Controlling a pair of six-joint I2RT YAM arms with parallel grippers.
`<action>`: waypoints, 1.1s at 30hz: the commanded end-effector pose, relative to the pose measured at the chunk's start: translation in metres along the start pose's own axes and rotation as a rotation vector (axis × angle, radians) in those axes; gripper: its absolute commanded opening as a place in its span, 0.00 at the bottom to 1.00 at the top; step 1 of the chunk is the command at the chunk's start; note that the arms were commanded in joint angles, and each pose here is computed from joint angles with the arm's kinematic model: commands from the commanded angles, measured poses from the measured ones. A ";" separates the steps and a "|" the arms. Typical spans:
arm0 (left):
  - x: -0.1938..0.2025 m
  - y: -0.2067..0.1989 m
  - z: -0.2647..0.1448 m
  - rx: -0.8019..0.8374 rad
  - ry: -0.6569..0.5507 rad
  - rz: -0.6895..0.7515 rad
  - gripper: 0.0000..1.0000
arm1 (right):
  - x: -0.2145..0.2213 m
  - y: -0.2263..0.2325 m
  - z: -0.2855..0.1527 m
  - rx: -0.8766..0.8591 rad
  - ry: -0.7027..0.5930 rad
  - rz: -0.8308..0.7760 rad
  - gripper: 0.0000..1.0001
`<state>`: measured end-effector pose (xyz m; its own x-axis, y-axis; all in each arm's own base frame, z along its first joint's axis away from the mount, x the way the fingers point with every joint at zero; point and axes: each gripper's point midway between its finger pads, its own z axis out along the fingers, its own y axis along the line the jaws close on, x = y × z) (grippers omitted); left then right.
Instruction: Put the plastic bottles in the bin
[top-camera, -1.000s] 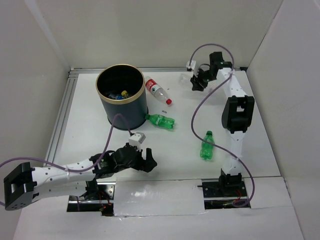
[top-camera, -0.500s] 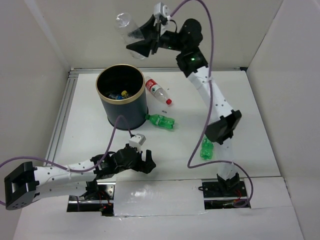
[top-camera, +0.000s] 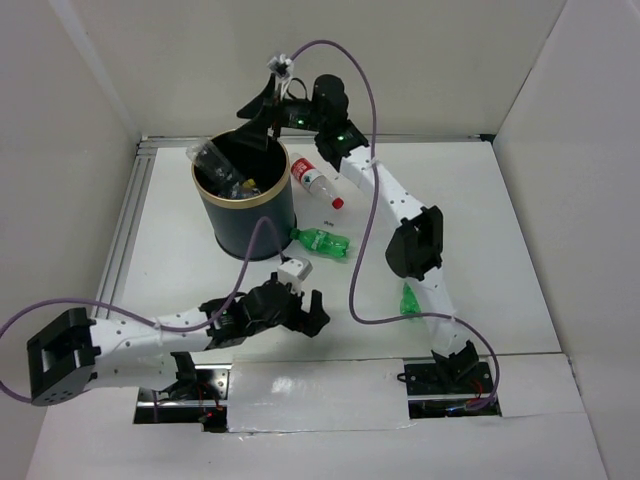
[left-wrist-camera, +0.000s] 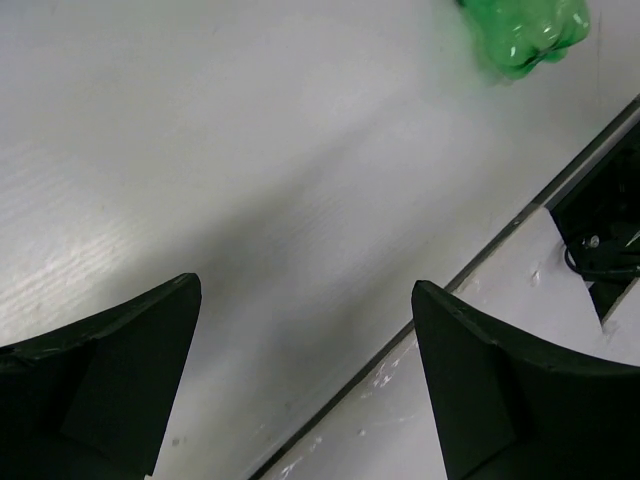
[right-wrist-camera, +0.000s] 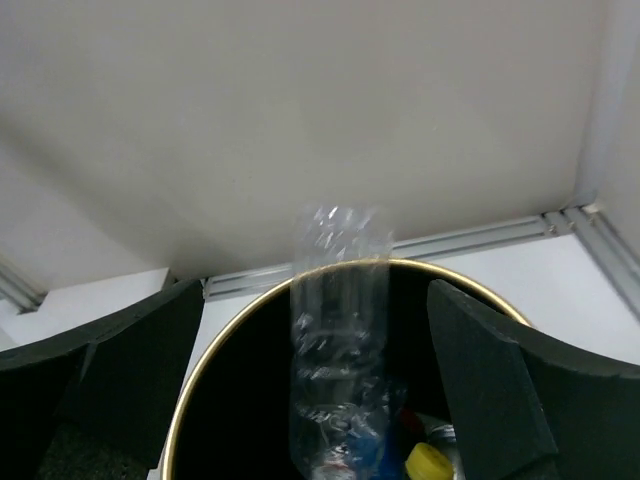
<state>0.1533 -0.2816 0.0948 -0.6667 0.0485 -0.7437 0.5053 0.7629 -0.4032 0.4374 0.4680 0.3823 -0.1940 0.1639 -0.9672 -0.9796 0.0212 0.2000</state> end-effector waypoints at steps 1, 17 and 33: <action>-0.043 -0.039 0.021 0.104 -0.095 0.056 0.99 | -0.104 0.019 -0.040 0.094 -0.120 -0.164 0.99; -0.065 -0.141 0.169 0.222 0.135 -0.036 0.99 | 0.051 -0.028 -0.481 0.998 0.355 0.279 0.88; -0.012 -0.142 0.229 0.044 0.274 -0.004 0.94 | 0.088 0.052 -0.516 1.045 0.235 0.346 0.89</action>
<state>0.2147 -0.5383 0.0486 -0.7806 0.2179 -0.5859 0.5422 0.7025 -0.4610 0.3475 -0.0317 0.2251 -0.5739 0.1236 -0.8095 -0.3375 0.8650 0.3714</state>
